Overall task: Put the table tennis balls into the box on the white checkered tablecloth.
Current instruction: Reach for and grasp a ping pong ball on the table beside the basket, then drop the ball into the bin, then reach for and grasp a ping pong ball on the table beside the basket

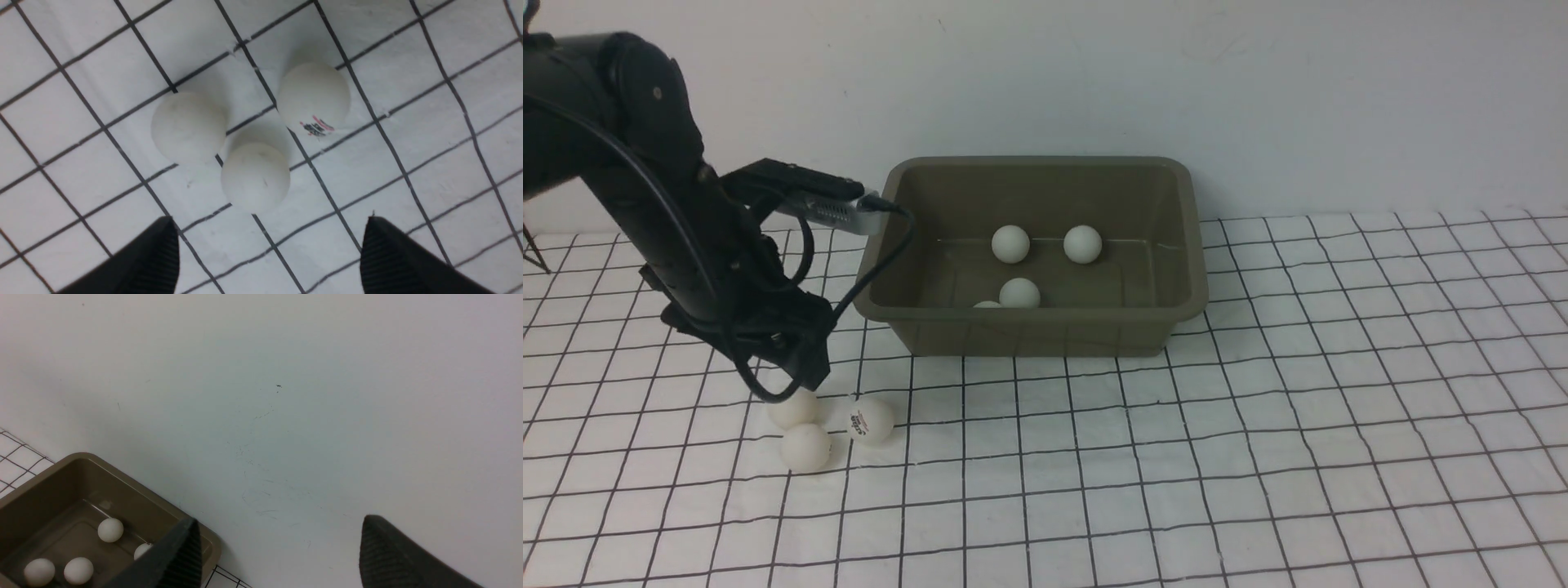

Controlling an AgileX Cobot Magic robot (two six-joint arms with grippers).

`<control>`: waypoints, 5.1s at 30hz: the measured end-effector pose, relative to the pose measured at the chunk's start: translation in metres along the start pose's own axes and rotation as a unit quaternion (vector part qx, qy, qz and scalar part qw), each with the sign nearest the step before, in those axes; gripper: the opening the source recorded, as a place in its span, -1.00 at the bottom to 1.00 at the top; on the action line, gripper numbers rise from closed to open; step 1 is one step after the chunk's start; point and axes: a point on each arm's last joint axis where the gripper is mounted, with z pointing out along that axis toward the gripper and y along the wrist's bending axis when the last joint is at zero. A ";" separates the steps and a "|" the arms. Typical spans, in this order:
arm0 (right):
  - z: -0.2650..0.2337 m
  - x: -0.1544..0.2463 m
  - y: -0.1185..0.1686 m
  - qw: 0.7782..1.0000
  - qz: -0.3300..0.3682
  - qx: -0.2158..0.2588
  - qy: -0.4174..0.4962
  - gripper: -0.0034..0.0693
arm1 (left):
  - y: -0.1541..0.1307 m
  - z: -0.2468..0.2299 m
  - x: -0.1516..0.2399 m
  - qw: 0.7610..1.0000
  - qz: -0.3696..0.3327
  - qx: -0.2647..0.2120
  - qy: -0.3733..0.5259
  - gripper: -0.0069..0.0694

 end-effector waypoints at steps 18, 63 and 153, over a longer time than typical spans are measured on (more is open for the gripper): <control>0.013 0.008 0.006 1.000 0.002 -0.019 0.024 0.40 | 0.016 0.059 -0.010 0.999 -0.016 -0.032 -0.018 0.57; 0.013 0.008 0.006 1.000 0.002 -0.019 0.024 0.39 | 0.031 0.092 -0.014 0.997 -0.021 -0.080 -0.006 0.05; -0.070 0.275 0.082 0.994 0.087 0.002 0.068 -0.95 | -0.016 -0.068 -0.040 0.996 0.014 -0.045 -0.073 0.22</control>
